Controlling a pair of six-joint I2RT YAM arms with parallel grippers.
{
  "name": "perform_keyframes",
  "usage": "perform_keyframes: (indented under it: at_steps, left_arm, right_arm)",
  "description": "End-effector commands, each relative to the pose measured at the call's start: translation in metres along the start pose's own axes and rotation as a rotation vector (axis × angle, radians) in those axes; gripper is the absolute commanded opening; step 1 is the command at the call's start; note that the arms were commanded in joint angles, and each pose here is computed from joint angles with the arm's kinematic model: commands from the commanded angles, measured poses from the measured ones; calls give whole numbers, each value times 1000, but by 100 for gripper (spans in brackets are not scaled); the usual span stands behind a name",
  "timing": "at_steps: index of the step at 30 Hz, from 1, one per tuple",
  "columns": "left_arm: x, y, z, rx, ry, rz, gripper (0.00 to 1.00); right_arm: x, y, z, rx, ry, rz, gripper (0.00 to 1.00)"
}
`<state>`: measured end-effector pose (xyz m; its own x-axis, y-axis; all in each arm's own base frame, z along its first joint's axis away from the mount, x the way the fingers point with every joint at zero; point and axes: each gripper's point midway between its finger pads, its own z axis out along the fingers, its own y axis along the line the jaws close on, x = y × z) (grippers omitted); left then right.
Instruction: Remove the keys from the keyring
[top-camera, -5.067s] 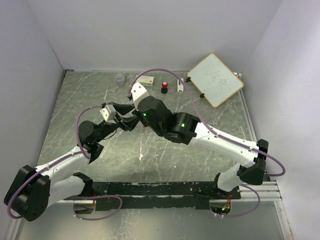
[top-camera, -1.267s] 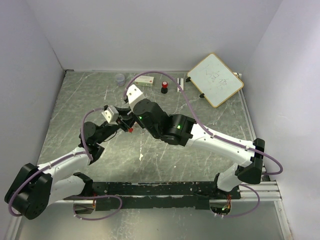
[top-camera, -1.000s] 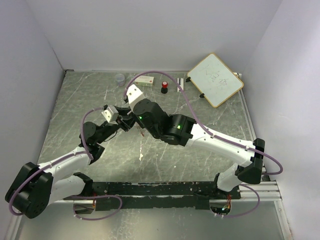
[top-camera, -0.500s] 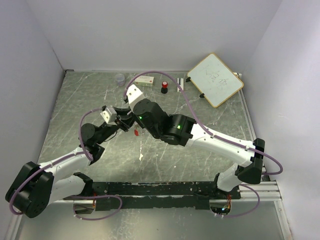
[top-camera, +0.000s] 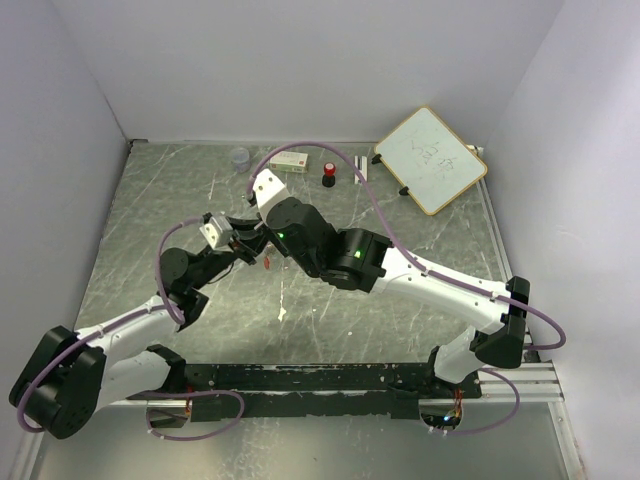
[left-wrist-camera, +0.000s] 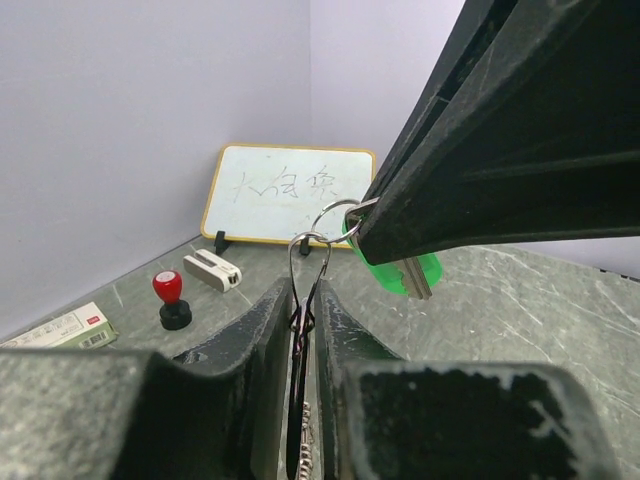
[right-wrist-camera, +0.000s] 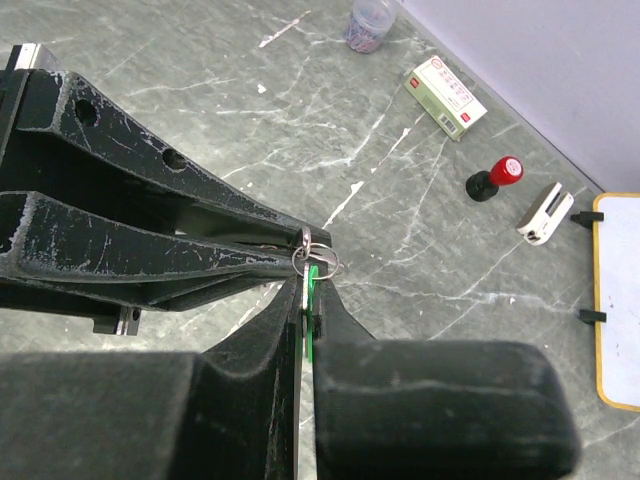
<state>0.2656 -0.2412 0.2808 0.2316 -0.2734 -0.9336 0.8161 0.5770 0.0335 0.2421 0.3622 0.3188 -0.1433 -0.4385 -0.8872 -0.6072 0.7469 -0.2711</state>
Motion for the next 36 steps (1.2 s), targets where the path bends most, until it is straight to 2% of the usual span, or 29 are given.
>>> perform_keyframes:
  at_steps: [1,6,11,24,36]
  left_arm:
    - [-17,-8,-1,37,-61,34,27]
    - [-17,-8,-2,40,-70,28,37]
    - [-16,-8,-2,40,-70,23,37]
    - [-14,-12,1,72,-53,40,16]
    - [-20,-6,-3,26,-67,53,7]
  right_arm:
    - [-10,1,-3,-7,-29,8,0]
    - [-11,1,-3,-9,-31,10,0]
    - [-11,1,-3,-9,-32,10,0]
    - [-11,0,-4,-5,-35,12,0]
    - [-4,0,-4,-3,-21,17,0]
